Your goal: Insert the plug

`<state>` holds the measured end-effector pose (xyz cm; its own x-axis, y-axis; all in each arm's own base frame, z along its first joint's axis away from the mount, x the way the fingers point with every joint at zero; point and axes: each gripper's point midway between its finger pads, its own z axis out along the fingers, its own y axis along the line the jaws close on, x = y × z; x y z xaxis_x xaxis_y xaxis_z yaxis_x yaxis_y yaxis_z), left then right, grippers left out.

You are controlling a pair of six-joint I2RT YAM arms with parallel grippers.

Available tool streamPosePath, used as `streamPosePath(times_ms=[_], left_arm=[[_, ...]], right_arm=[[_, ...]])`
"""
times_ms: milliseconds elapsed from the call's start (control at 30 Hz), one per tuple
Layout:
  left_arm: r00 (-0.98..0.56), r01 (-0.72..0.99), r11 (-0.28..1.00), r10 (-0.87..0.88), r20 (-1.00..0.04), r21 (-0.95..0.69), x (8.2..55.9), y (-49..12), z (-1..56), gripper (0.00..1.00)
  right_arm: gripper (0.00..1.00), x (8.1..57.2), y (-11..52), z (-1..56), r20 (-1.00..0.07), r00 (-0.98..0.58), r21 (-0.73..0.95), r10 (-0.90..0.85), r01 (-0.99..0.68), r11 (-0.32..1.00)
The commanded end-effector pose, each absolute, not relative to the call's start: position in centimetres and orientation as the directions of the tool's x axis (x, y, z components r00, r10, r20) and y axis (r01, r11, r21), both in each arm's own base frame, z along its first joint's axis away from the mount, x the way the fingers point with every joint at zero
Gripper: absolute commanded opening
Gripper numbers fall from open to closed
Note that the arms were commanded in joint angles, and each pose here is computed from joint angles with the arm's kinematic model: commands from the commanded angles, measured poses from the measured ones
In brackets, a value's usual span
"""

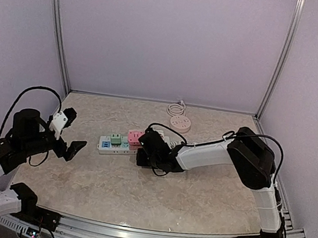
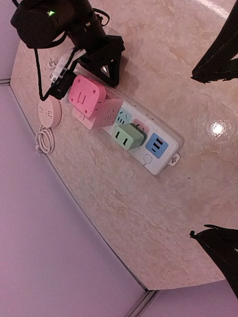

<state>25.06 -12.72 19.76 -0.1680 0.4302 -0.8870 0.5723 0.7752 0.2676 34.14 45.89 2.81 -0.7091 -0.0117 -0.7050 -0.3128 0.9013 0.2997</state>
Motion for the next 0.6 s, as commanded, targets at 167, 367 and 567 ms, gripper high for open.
streamPosePath(times_ms=[167, 367, 567], left_arm=[[-0.143, 0.558, 0.784, 0.413, -0.899, 0.271, 25.2, -12.4, 20.3, 0.99], [-0.140, 0.584, 0.772, 0.400, -0.906, 0.250, 25.4, -13.1, 19.9, 0.99], [-0.190, 0.575, 0.798, 0.344, -0.919, 0.180, 25.9, -13.4, 19.4, 0.99]], right_arm=[[0.18, 33.6, 47.4, 4.7, -0.685, -0.690, 0.245, -0.235, -0.522, 0.817], [0.51, 30.0, 43.9, 12.0, -0.673, -0.651, 0.258, -0.352, -0.652, 0.713], [1.00, 38.9, 35.7, 14.3, -0.586, -0.769, 0.219, -0.254, -0.452, 0.865]])
